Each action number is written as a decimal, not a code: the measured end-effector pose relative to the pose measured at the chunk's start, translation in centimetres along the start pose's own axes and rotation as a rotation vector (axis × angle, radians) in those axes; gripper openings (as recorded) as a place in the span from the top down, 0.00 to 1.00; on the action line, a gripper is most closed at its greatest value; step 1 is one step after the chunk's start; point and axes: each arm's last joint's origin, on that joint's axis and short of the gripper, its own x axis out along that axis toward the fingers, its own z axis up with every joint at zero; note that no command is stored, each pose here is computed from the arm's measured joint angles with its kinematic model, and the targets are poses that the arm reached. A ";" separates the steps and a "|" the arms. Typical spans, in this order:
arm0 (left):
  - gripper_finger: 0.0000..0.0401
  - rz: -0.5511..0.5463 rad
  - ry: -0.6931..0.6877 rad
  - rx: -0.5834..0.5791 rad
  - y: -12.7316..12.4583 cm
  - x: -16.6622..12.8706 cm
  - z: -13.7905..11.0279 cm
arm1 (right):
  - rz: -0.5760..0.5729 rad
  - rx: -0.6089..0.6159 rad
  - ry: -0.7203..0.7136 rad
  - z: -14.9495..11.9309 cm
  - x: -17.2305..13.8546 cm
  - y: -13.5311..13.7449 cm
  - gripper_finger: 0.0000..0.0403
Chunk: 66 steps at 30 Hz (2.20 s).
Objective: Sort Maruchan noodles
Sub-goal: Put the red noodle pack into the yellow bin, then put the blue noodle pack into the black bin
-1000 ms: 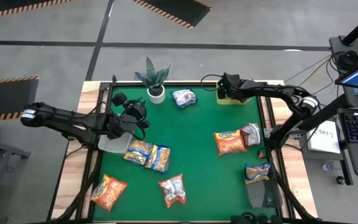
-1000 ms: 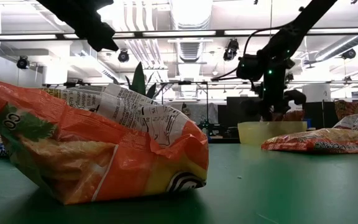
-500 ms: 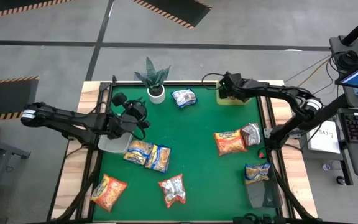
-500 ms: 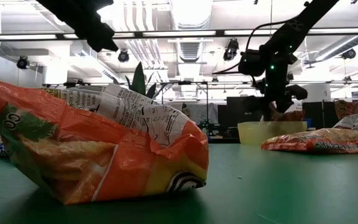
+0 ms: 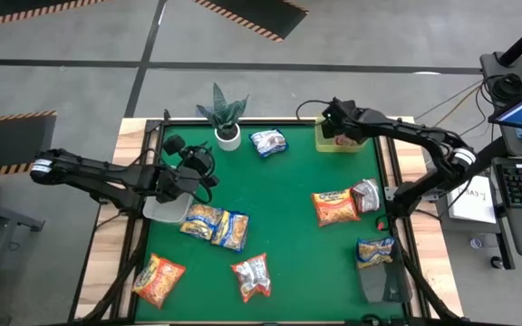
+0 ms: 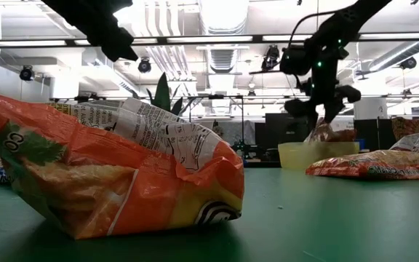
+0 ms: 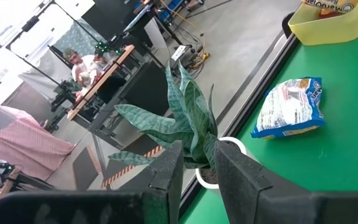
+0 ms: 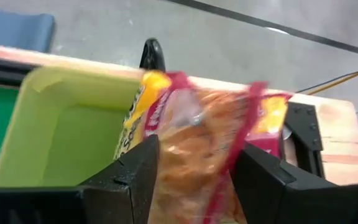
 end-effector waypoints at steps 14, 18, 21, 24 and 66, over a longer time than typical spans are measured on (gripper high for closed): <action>0.81 -0.208 -0.027 -0.128 -0.6 -0.1 0.2 | 0.227 -0.119 -0.098 -0.6 -7.1 -1.5 0.55; 0.81 -0.375 -0.038 -0.213 -1.4 0.0 0.5 | 0.334 -0.202 -0.137 -2.7 -9.2 -1.3 0.57; 0.81 -0.427 -0.044 -0.233 -2.5 0.4 0.8 | 0.424 -0.266 -0.200 -4.7 -10.1 -0.9 0.58; 0.81 -0.426 -0.052 -0.230 -3.9 1.0 1.0 | 0.533 -0.305 -0.284 -6.9 -10.4 -0.2 0.59; 0.81 -0.295 -0.107 0.202 0.3 -0.7 -0.3 | 0.770 -0.788 -0.251 -2.2 -7.7 19.2 0.20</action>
